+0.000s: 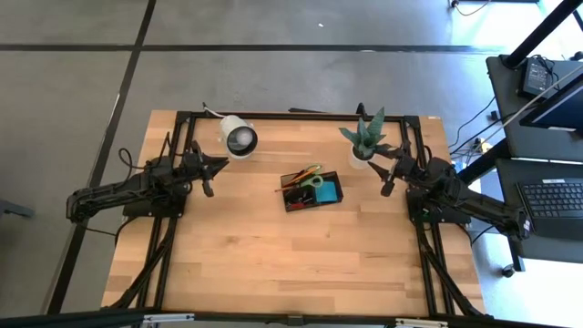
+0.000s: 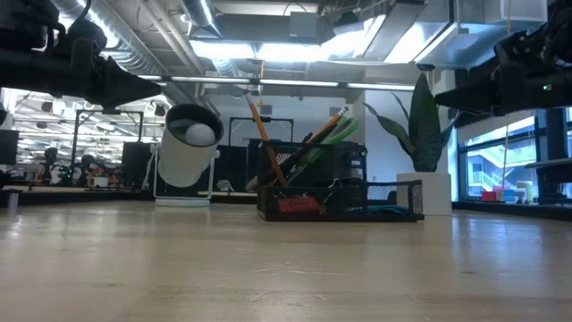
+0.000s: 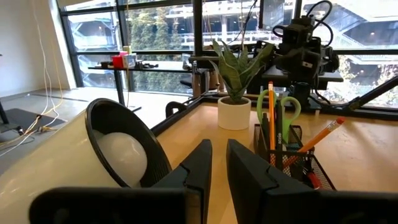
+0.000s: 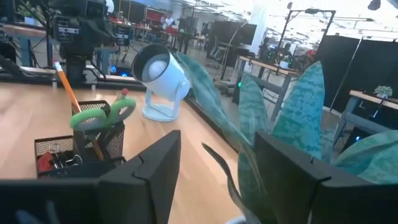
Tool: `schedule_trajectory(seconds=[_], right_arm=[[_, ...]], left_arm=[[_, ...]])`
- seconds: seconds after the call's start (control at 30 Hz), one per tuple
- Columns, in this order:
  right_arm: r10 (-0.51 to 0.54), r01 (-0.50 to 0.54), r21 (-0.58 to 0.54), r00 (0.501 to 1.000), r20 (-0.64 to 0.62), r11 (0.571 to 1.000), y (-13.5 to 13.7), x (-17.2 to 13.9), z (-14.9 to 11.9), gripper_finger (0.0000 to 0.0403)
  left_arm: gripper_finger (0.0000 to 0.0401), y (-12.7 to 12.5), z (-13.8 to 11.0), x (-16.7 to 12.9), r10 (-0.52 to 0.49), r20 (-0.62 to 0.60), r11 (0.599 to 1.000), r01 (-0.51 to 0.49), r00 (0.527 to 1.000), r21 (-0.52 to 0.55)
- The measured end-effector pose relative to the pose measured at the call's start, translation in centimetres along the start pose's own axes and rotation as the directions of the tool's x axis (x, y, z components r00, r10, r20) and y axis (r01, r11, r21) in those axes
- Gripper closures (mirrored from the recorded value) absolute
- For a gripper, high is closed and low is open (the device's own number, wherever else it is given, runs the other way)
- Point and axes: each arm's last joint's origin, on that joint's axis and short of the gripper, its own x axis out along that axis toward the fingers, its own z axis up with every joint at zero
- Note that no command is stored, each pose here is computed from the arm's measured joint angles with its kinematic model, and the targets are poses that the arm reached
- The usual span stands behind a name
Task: Pick and place office supplies into organizer
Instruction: Return to Home Position
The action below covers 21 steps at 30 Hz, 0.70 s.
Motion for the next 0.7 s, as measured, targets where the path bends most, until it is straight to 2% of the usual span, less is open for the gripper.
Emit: schedule_trajectory(seconds=[0.3,0.5,0.7], right_arm=[[0.003,-0.003,0.032,1.0,-0.011,0.999,0.03,0.02,-0.11,0.0196],[0.004,-0.002,0.152,1.0,-0.012,0.988,0.03,0.02,-0.11,0.0196],[0.003,-0.001,0.152,1.0,-0.012,0.988,0.03,0.02,-0.11,0.0196]], left_arm=[[0.0358,0.0,0.0,0.0,0.0,0.0,1.0,0.0,1.0,0.0],[0.0358,0.0,0.0,0.0,0.0,0.0,1.0,0.0,1.0,0.0],[0.0358,0.0,0.0,0.0,0.0,0.0,1.0,0.0,1.0,0.0]])
